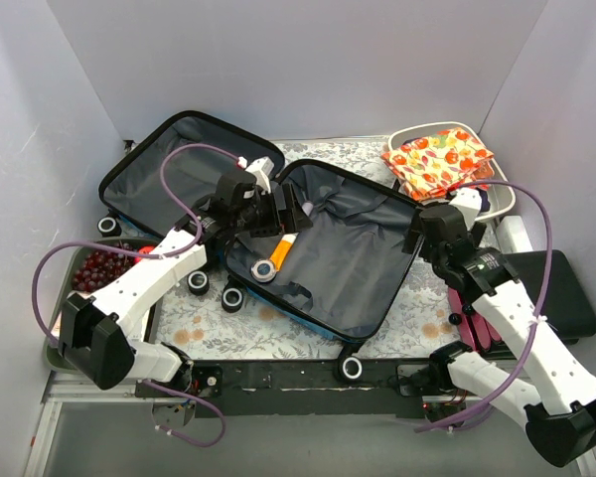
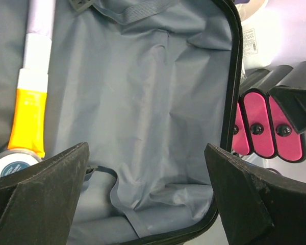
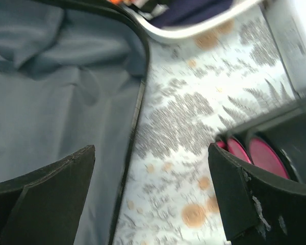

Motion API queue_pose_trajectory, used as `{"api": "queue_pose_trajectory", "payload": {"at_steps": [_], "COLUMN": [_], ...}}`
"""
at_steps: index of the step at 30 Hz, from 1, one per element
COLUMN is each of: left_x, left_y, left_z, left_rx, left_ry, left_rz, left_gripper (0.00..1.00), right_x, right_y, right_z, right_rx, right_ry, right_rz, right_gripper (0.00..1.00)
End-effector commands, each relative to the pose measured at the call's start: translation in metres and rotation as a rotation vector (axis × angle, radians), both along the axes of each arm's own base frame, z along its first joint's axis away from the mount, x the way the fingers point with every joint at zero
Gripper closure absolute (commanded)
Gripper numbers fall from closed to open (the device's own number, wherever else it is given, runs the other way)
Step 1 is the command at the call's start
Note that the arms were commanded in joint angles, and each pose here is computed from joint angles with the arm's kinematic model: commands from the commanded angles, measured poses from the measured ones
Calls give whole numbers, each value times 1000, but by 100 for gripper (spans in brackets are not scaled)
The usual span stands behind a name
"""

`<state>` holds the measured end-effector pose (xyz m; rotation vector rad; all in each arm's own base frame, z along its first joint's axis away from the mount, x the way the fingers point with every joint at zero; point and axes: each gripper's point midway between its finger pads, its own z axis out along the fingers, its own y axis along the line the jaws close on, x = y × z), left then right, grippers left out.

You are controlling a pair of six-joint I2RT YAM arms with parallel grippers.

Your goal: Open, take out, and arrange the luggage

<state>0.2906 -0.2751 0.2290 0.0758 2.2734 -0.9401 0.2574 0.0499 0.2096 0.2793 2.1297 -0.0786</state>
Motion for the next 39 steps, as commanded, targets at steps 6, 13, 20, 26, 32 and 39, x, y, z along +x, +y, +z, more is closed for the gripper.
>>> {"api": "queue_pose_trajectory", "payload": {"at_steps": [6, 13, 20, 26, 32, 39], "left_x": [-6, -6, -8, -10, -9, -10], "left_y": [-25, -23, -17, -18, -21, -21], "left_z": [-2, -5, -6, -10, -18, -22], "left_rx": [-30, 0, 19, 35, 47, 56], "left_ry": [-33, -44, -57, -53, -34, -23], "left_rz": [-117, -131, -117, -118, -126, -127], "left_gripper": [2, 2, 2, 2, 2, 2], "right_x": [-77, -111, -109, -118, -123, -81], "right_y": [-41, -47, -66, -70, -80, -75], "right_z": [-24, -47, -58, -71, -75, -53], "right_rx": [-13, 45, -31, -24, -40, -38], "right_ry": [255, 353, 326, 345, 322, 188], "right_rz": [-223, -324, -427, -454, -478, -460], "right_gripper": [2, 2, 2, 2, 2, 2]}}
